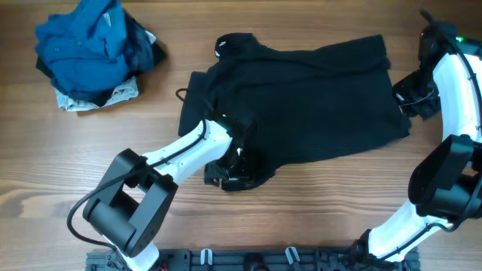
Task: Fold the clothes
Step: 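Pull the shirt edges outward with both grippers to smooth it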
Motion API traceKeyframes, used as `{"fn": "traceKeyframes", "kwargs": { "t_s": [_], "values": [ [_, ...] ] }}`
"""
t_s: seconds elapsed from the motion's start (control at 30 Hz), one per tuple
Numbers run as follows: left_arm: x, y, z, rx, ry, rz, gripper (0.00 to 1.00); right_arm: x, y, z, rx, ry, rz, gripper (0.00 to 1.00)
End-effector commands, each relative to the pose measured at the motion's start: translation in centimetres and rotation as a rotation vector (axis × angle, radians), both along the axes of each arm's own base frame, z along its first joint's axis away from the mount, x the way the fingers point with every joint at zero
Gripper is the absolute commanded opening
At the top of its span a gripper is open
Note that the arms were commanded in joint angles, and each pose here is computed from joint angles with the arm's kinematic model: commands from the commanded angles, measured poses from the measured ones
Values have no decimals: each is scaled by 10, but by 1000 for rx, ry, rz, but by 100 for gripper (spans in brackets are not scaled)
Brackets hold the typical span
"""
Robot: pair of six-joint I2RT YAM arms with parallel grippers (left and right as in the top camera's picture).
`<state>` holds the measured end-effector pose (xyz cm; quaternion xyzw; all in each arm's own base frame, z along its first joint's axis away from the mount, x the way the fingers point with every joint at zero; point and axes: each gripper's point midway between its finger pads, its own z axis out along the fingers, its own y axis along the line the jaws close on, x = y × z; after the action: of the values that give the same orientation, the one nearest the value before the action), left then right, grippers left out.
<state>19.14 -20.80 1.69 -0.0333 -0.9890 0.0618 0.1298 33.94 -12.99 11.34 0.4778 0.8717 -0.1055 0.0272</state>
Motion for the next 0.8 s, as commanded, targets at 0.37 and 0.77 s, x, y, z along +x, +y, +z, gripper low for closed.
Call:
{"fn": "traceKeyframes", "kwargs": {
  "t_s": [0.37,0.77],
  "values": [
    [-19,-9,1,-31,11,-117,4,0,-4,1,-16,7,31,10],
    [-21,-11,56,-110,-66,3,4,-46,-12,-18,41,147,-59,57]
  ]
}}
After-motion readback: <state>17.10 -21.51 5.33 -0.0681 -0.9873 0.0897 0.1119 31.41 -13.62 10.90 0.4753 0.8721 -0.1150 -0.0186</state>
